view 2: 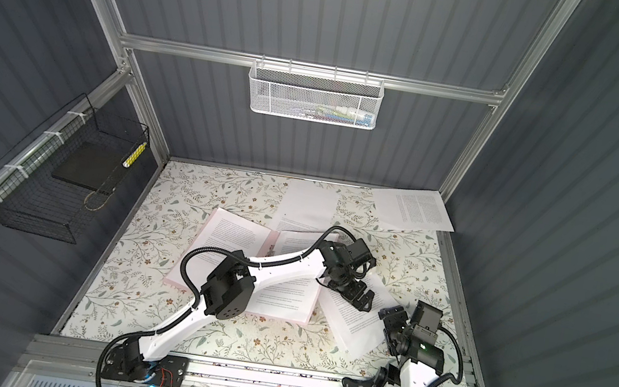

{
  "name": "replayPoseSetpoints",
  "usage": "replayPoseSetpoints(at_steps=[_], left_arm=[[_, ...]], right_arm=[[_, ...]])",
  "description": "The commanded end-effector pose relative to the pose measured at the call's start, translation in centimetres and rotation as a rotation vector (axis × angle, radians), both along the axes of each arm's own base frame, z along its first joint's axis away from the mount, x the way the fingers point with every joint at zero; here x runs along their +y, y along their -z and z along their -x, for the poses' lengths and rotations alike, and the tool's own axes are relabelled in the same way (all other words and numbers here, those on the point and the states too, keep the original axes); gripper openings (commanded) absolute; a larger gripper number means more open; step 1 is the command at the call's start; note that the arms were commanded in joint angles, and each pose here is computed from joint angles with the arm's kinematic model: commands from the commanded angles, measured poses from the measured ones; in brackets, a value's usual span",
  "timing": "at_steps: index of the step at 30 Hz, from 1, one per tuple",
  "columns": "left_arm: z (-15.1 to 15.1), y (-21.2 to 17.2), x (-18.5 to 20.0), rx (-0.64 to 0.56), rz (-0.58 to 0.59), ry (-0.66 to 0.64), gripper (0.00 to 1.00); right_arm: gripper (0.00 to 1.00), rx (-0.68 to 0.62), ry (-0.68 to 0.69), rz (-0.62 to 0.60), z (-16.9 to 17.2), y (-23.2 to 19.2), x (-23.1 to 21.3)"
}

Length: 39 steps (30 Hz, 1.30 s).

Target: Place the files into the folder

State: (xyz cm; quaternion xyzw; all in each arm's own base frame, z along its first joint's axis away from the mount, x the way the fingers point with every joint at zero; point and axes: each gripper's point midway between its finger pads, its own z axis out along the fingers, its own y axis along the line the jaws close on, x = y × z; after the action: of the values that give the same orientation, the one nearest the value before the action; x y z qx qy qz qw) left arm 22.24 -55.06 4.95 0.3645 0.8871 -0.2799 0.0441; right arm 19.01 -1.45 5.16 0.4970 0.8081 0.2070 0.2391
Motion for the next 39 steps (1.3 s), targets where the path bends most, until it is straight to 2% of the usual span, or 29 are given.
replayPoseSetpoints(at_steps=[1, 10, 13, 16, 22, 27, 29, 32, 36, 39], left_arm=[[0.9, 2.2, 1.4, 0.078, -0.066, -0.01, 1.0], [1.1, 2.2, 1.5, 0.084, -0.062, -0.006, 1.0], [1.1, 2.3, 1.5, 0.087, -0.065, -0.002, 1.0], [1.1, 2.1, 1.5, 0.088, -0.058, 0.0, 1.0], [1.2, 2.1, 1.5, 0.088, -0.057, 0.004, 1.0], [0.9, 2.1, 1.8, 0.068, -0.064, 0.003, 1.0], [0.7, 2.2, 2.1, 0.064, -0.073, 0.0, 1.0], [0.7, 2.2, 2.0, 0.073, -0.066, -0.001, 1.0], [0.9, 1.9, 1.7, 0.084, -0.049, 0.0, 1.0], [0.9, 1.9, 1.7, 0.086, -0.049, 0.002, 1.0]], right_arm=[[0.74, -0.074, -0.022, 0.0, -1.3, -0.2, 0.1], [0.78, -0.097, -0.032, 0.076, -2.0, 0.2, -0.9], [0.77, -0.033, -0.025, 0.064, -1.8, 0.4, -1.1], [0.79, 0.014, -0.015, 0.101, -2.1, 0.3, -2.1], [0.78, -0.134, -0.114, 0.014, -6.3, -1.7, -0.7], [0.77, -0.195, -0.161, 0.057, -7.4, -2.5, -0.8], [0.78, -0.169, -0.16, 0.111, -7.2, -2.4, -1.6], [0.8, -0.03, -0.173, 0.202, -6.6, -1.4, -3.3], [0.82, 0.074, -0.24, 0.152, -7.7, 0.1, -3.6], [0.81, 0.028, -0.26, 0.06, -9.6, 0.0, -3.1]])
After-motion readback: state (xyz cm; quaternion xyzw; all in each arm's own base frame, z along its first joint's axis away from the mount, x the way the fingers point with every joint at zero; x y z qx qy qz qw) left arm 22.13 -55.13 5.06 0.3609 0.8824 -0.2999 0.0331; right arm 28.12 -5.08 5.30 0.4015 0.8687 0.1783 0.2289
